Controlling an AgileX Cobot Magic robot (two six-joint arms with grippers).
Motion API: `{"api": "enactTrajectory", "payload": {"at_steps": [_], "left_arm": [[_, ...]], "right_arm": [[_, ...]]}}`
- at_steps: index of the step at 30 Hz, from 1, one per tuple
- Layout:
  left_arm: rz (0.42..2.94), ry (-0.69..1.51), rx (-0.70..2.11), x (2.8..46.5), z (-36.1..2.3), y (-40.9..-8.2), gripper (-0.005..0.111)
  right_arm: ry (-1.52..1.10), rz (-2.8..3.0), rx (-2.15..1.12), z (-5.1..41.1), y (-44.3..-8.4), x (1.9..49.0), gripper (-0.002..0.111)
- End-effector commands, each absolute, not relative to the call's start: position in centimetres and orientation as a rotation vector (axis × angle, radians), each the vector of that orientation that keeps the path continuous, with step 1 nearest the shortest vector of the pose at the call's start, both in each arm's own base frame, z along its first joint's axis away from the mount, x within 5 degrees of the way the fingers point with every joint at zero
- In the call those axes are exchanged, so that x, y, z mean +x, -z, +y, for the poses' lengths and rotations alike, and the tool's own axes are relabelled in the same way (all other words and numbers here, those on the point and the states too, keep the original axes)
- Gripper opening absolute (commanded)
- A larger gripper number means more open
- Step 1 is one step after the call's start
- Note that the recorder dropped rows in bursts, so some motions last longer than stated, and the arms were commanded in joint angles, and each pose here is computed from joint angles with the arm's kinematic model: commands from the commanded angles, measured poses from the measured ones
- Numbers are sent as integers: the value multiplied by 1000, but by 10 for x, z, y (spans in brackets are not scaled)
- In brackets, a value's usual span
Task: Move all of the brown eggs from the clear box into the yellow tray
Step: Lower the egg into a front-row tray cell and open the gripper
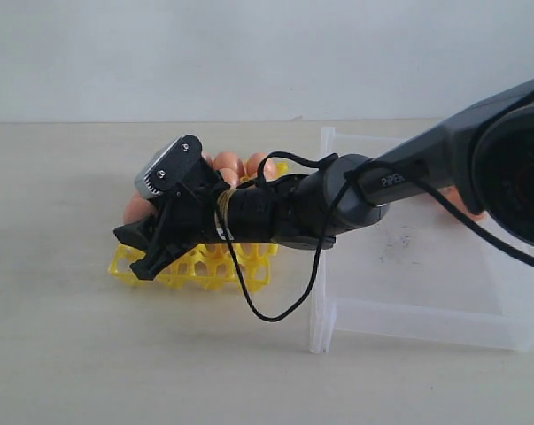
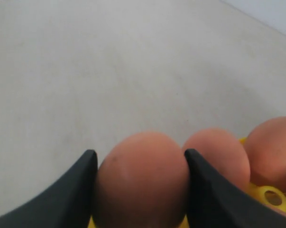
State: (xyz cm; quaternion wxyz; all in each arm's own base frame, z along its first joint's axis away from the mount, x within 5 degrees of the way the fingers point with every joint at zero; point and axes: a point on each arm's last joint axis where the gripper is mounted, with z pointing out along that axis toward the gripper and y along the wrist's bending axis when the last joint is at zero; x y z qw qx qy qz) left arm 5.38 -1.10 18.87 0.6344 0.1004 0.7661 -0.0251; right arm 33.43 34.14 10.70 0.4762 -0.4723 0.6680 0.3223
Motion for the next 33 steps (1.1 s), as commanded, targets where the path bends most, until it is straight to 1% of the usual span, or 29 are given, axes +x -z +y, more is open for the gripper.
{"api": "enactTrajectory", "payload": {"at_steps": [1,7,24,33], "left_arm": [[1749,60,235,54,-11,-188,4],[1749,60,235,54,-11,-188,4],[1749,60,235,54,-11,-188,4],[1749,60,235,54,-11,-188,4]], "right_arm": [[-793,1631,-1162,345,-104,339,0],[-768,1646,-1171,344,-99,340,0],[-764,1643,-1150,345,-102,343,0],[-709,1682,-1164,342,-98,345,0]]}}
